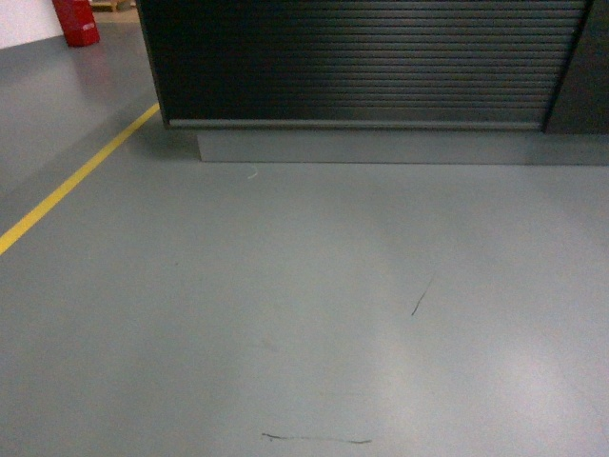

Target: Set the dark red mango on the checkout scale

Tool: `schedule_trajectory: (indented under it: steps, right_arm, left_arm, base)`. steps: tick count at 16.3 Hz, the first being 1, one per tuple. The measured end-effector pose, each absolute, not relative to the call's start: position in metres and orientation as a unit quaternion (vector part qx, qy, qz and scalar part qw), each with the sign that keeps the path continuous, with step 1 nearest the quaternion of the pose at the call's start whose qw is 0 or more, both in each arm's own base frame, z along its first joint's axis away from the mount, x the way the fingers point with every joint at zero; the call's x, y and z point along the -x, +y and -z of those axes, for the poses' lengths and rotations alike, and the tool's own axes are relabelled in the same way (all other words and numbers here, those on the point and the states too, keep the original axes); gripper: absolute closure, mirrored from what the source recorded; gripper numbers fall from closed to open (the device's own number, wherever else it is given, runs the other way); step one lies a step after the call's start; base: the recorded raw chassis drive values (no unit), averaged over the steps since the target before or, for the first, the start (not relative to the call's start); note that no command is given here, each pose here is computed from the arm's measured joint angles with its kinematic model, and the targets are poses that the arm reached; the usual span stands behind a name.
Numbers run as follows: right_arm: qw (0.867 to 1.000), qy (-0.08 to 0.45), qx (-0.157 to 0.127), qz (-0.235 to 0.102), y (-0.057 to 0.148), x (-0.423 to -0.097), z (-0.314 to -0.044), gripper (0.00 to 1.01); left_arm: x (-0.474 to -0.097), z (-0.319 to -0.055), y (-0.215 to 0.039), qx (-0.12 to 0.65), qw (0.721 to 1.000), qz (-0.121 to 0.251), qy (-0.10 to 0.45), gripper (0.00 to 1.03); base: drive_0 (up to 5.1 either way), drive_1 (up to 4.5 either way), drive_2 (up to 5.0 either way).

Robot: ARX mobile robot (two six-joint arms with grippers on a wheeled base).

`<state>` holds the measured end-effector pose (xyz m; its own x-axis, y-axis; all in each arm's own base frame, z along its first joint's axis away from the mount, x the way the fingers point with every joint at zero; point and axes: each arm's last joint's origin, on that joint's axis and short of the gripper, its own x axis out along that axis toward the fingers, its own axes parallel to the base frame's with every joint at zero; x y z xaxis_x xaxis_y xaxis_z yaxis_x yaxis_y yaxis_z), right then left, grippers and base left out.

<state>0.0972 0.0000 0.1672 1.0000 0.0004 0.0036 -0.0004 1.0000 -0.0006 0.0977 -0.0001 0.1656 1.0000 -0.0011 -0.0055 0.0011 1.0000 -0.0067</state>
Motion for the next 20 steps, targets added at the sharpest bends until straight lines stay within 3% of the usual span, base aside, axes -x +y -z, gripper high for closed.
schedule_trajectory:
  steps: [20]
  right_arm:
    - [1.000, -0.001, 0.000, 0.000, 0.0000, -0.0972, -0.1671, 0.03]
  left_arm:
    - [-0.0977, -0.1660, -0.0001, 0.003, 1.000, 0.001, 0.001, 0.05]
  base:
    - [-0.1, 4.26, -4.4]
